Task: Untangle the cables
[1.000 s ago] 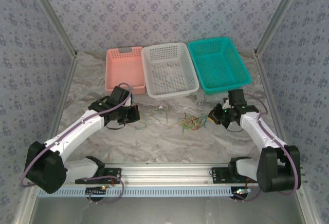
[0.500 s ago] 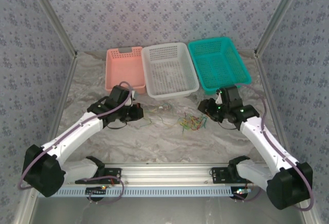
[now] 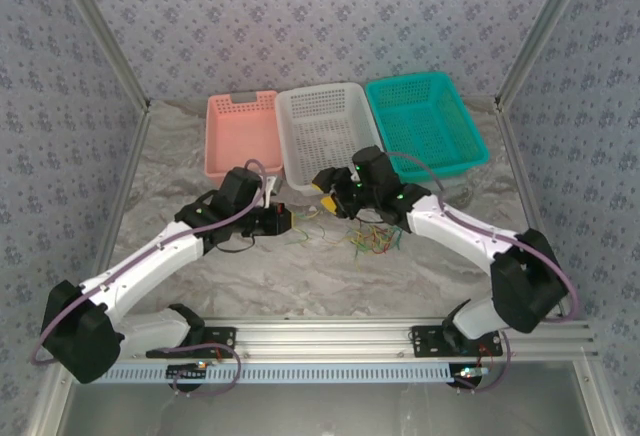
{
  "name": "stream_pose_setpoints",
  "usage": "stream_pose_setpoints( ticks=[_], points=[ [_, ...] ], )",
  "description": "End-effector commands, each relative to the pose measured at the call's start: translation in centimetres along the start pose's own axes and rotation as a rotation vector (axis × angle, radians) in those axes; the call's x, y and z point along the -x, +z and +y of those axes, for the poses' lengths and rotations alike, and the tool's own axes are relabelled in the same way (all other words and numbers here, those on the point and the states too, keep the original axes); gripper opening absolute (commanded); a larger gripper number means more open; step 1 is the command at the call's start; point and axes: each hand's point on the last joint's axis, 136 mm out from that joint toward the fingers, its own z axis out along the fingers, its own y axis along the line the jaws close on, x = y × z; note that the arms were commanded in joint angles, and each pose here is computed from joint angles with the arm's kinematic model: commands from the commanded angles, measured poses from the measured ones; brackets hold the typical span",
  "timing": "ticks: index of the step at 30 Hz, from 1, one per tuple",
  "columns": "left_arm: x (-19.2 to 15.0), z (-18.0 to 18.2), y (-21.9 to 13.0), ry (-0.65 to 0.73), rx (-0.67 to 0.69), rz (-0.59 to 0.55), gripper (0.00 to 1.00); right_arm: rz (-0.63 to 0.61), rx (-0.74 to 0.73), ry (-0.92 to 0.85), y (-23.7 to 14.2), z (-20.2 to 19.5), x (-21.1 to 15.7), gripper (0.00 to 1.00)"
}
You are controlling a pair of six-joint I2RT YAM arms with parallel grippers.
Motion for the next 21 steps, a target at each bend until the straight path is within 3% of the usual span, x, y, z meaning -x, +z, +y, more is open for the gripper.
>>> stream_pose_setpoints(
  ticks=[1,6,11,16,21],
  points=[
    [1.0,-1.3,-0.3,0.042,-0.033,-0.028,0.00,0.009,0.047,0.122,0.9,1.4,0.3,0.50],
    [1.0,-1.0,-0.4,0.044,-0.013,-0.032,0.00,-0.051,-0.033,0.093,-1.1,0.3,0.7,0.49],
    [0.9,-0.8,-0.4,0.044,-0.002,-0.033,0.00,-0.103,-0.068,0.093,-4.1,-1.1,1.1,0.58],
    [1.1,-1.1,-0.4,0.053,-0.014,-0.027,0.00,-0.023,-0.034,0.205,-2.5,-2.7,-0.6,0.62],
    [1.0,-1.5,-0.5,0.060,-0.027,-0.025,0.00,-0.014,0.017,0.215,-0.6,-0.8,-0.1,0.59]
  ],
)
